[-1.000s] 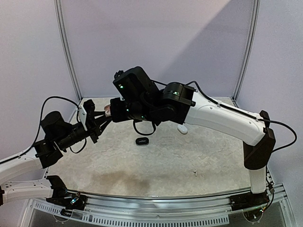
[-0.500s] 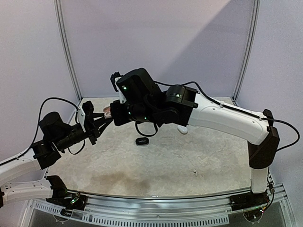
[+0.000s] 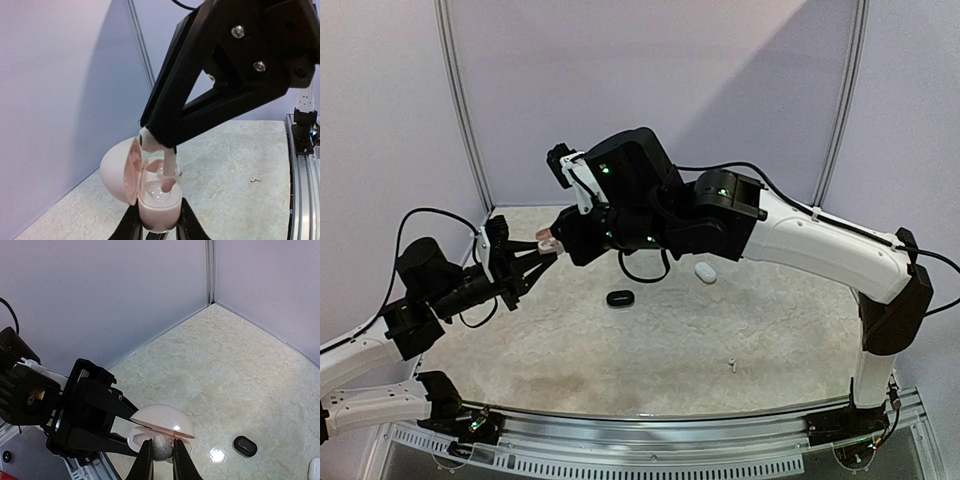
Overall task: Insert the wireless bluetooth earbuds into the charging case
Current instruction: Pick up the left earbud from the right side groove of the charging case, then insert the left earbud into the left side groove of the charging case.
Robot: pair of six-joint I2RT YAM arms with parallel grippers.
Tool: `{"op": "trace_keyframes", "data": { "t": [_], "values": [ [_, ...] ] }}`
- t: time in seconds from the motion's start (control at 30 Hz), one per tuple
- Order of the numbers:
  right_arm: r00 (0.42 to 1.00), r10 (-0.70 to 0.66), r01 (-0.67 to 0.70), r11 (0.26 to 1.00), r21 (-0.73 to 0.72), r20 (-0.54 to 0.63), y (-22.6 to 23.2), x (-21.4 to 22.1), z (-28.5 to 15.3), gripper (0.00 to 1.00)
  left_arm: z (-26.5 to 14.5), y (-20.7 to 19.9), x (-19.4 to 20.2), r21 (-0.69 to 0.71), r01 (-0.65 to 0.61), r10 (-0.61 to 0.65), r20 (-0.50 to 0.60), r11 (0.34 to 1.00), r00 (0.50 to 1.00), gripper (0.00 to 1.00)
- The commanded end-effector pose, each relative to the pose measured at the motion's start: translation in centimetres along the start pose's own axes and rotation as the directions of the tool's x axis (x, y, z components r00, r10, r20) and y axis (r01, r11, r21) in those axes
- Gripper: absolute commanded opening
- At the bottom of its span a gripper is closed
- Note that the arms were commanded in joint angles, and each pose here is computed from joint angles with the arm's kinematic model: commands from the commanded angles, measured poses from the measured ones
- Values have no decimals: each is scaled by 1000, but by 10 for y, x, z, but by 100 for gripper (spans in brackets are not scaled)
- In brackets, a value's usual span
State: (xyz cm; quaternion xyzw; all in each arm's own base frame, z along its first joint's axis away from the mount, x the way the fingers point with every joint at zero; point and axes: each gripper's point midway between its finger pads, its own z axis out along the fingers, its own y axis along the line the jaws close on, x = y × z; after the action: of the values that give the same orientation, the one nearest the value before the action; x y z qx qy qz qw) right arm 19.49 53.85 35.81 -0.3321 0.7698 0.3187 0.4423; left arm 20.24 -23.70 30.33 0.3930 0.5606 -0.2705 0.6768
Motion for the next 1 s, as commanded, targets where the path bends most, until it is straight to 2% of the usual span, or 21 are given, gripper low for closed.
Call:
{"op": "trace_keyframes", "data": {
  "t": [0.0,0.57,0.77,0.97],
  "values": [
    [999,-39,40,997,-65,10,13,-7,-17,0,-1,-12,6,54,23,-21,-35,998,999,0],
    [996,-87,87,993,-82,6,14,-10,-30,0,-2,-19,5,99,40,-35,-45,994,998,0],
    [978,-207,199,933,-299,4,49,-6,-51,0,-4,-38,-1,212,54,-51,-19,976,999,0],
    [943,-332,311,876,-368,8,56,4,-63,0,-6,-60,-10,352,69,-78,12,933,997,0]
  ]
}}
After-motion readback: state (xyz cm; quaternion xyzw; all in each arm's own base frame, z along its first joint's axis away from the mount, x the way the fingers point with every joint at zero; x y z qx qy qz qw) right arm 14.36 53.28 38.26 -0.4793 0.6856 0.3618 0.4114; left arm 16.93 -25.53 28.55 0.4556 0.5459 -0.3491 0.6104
